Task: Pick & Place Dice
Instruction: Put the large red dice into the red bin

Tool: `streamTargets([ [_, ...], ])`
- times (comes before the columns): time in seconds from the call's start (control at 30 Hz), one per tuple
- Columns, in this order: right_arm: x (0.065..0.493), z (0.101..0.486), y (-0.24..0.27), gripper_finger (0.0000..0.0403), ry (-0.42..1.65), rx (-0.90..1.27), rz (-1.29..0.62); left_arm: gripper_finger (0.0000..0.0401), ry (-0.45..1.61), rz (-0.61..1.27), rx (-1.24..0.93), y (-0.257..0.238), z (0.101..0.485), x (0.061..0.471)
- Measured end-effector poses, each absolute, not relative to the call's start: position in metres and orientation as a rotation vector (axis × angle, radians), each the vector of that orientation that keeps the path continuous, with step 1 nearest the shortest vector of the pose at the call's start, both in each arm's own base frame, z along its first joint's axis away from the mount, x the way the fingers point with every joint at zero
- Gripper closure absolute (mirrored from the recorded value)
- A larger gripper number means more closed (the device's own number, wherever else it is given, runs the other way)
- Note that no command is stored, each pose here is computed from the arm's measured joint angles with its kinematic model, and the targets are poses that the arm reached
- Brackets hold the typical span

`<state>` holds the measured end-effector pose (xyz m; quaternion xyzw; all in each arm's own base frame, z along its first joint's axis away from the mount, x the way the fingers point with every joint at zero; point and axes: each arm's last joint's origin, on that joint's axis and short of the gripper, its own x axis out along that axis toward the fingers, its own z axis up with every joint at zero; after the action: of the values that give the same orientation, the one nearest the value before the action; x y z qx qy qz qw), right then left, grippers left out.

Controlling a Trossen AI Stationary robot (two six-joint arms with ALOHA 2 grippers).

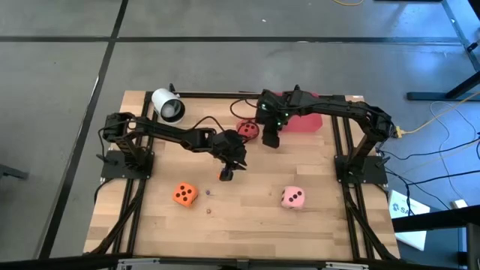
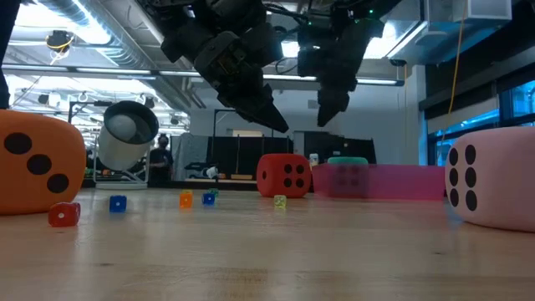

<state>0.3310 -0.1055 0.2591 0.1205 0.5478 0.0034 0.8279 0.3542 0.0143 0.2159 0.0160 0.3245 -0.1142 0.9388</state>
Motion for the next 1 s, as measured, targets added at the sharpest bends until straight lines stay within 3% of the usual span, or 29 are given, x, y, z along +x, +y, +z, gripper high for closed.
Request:
streamTargets([
  [0.2, 0.332, 0.261, -0.103, 0.0124, 1.142, 0.365, 0.050, 0.0326, 0.731, -0.213, 0.033, 0.015, 0.232, 0.351],
  [0.37, 0.329, 0.267, -0.101, 0.0076, 1.136, 0.311, 0.011, 0.0326, 0.796, -0.162, 0.098, 0.016, 0.248, 0.334],
  [0.73, 0.282, 0.355, -0.055, 0.0082, 0.795, -0.022, -0.200, 0.0326, 0.846, -0.069, 0.056, 0.014, 0.282, 0.279],
  [1.0, 0.233, 0.355, -0.023, 0.0092, 0.605, 0.013, -0.258, 0.0326, 0.658, -0.035, 0.044, 0.011, 0.290, 0.243],
])
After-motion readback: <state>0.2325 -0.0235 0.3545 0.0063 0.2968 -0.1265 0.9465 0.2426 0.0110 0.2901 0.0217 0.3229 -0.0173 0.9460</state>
